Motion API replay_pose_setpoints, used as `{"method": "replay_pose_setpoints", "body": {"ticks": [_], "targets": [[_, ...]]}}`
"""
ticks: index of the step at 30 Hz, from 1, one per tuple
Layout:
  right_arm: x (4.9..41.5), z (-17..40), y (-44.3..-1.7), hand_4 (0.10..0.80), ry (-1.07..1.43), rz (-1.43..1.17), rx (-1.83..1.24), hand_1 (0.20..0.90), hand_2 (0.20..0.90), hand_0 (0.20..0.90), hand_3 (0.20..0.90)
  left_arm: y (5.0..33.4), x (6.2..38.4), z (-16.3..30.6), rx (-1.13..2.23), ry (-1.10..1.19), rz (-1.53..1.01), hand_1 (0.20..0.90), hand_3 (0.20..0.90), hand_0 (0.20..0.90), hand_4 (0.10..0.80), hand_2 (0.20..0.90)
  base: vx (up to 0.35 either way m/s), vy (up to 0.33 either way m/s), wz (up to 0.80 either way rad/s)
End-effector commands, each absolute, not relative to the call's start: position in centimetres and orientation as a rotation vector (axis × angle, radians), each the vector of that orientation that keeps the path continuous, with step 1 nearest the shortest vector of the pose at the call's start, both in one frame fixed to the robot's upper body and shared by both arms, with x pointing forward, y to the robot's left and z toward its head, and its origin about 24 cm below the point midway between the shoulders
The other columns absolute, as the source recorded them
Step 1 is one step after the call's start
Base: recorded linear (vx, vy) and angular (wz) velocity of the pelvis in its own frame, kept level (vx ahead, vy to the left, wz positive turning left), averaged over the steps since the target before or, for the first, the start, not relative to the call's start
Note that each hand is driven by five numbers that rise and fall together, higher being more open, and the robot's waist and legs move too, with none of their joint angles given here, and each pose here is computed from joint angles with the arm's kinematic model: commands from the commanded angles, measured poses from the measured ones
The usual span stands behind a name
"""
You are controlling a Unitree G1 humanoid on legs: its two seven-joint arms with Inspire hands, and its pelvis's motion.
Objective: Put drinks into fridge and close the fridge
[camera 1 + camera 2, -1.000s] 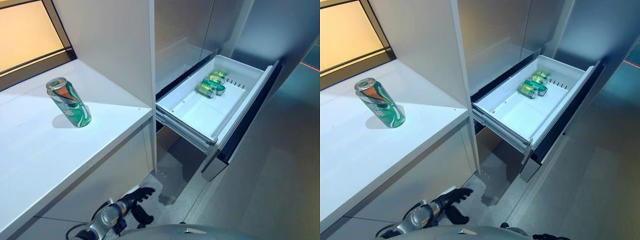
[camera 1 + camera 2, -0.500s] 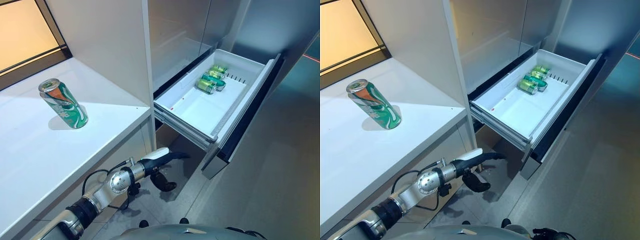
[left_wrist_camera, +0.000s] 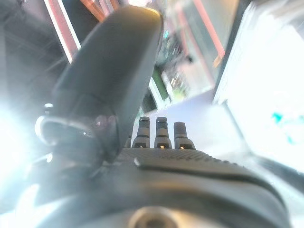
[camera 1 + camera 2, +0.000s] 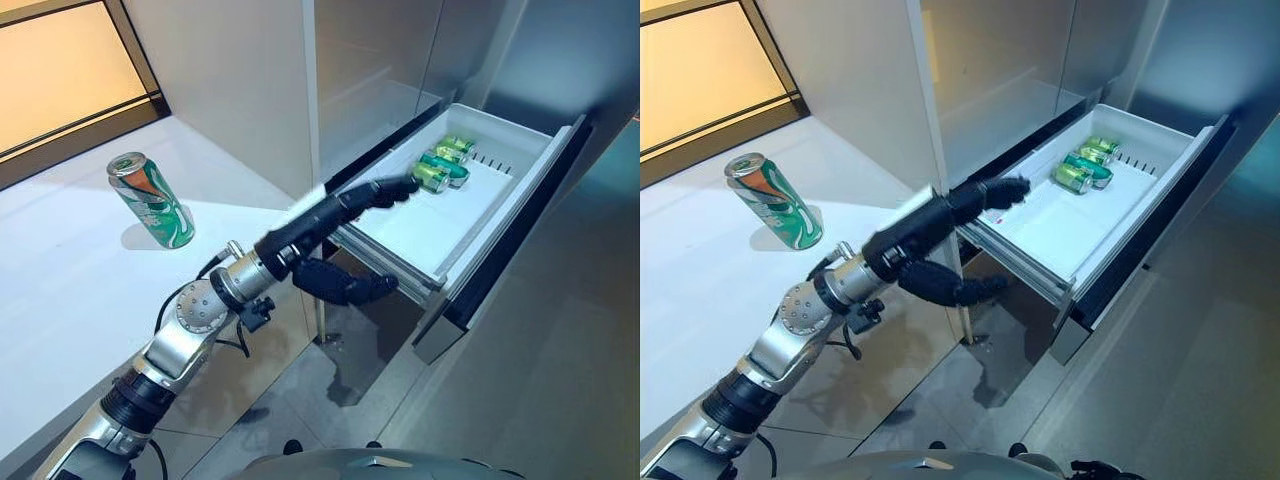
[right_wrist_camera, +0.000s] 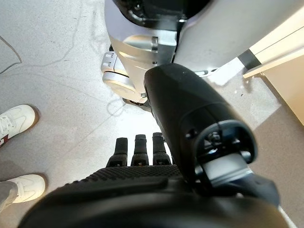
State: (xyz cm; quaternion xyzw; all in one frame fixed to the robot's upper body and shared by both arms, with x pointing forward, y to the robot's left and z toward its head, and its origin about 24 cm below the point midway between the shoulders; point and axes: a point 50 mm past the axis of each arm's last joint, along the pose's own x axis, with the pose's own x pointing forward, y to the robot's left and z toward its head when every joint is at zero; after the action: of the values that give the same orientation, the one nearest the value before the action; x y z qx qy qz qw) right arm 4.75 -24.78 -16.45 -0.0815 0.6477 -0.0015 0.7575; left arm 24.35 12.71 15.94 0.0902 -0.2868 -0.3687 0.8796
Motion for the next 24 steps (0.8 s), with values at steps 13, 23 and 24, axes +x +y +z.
{"method": "replay_pose_setpoints", "body": {"ticks": [13,23,24], "targets": [[5.4,-17.2,-21.5,0.800,1.373,0.043,-0.075,0.900,0.900,0.900,0.900,19.7,25.9,24.8,0.247,-1.039,0.035,0.900,0.900,0.900,0.800,0.900,0.011,-0.003,0.02],[5.2,-17.1,-21.9,0.800,1.384,0.040,-0.081,0.900,0.900,0.900,0.900,25.1,27.2,23.3,0.314,-0.855,0.400,0.900,0.900,0.900,0.800,0.900,0.000,0.000,0.00],[5.3,-17.1,-22.0,0.800,1.384,0.041,-0.082,0.900,0.900,0.900,0.900,25.4,27.2,23.1,0.323,-0.843,0.427,0.900,0.900,0.900,0.800,0.900,0.000,0.000,0.00]]}}
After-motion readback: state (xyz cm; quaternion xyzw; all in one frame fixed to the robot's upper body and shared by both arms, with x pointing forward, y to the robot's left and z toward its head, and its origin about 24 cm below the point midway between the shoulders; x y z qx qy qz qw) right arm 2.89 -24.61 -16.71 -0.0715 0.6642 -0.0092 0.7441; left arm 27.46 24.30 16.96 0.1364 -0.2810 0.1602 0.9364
